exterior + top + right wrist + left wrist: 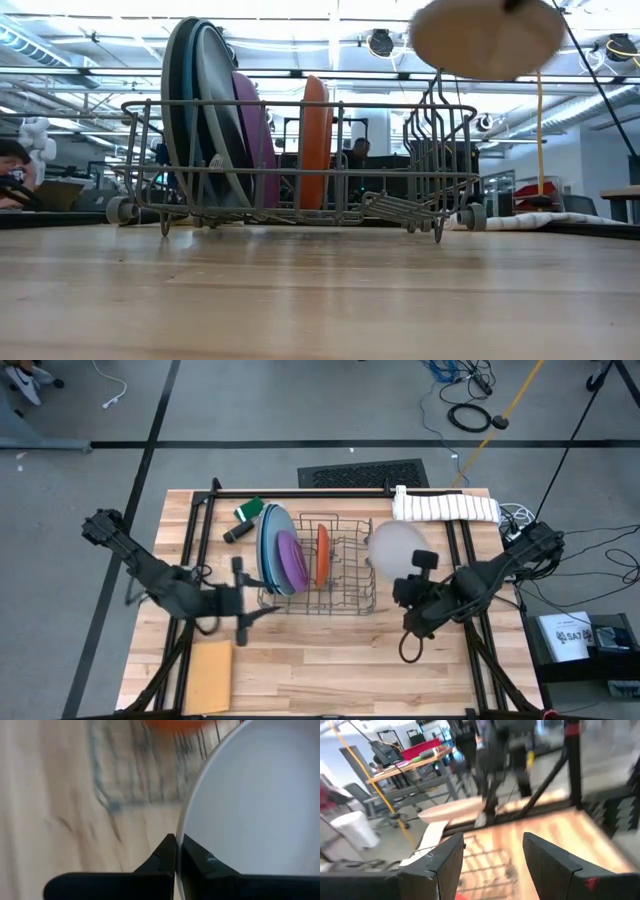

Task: Sort dishes
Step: Put the white plate into the green dish rack

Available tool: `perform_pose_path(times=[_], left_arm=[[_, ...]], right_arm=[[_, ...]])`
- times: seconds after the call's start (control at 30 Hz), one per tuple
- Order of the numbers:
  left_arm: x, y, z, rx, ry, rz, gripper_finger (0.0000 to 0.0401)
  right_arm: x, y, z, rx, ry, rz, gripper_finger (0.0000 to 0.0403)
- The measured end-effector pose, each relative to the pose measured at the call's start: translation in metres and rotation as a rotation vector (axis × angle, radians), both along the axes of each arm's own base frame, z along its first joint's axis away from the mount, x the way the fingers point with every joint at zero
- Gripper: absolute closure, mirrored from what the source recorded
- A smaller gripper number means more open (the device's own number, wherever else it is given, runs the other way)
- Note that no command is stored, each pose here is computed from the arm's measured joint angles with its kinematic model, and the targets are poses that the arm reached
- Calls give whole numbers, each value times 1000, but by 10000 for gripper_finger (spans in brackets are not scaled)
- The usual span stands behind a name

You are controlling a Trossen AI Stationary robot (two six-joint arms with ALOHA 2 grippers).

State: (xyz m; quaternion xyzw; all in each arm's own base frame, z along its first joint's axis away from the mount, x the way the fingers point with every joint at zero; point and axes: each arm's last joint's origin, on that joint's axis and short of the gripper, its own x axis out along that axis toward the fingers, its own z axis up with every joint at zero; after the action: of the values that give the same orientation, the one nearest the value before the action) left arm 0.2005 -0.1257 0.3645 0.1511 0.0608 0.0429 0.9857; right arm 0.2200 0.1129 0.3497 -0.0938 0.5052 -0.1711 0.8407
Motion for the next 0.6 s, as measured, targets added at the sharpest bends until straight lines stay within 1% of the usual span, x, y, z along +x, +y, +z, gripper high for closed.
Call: perform_pose_path(times=[0.07, 0.13, 0.23, 0.3, 0.37, 0.47, 0.6], left_arm=[[10, -2, -8, 92, 37, 10, 194], [20, -4, -6, 166, 50, 18, 194], [31, -7, 6, 249, 44, 20, 194], [36, -9, 19, 280, 37, 21, 194], [39, -9, 33, 307, 51, -14, 194], [48, -7, 49, 343, 138, -75, 194], [72, -6, 50, 388, 328, -122, 194]], right_arm=[[6, 4, 12, 16, -67, 72, 402], [12, 7, 22, 28, -122, 138, 402], [19, 13, 33, 66, -159, 239, 402], [23, 16, 36, 94, -158, 289, 402], [28, 18, 38, 128, -147, 320, 402], [34, 22, 37, 177, -113, 359, 402], [43, 24, 35, 230, -81, 402, 402]])
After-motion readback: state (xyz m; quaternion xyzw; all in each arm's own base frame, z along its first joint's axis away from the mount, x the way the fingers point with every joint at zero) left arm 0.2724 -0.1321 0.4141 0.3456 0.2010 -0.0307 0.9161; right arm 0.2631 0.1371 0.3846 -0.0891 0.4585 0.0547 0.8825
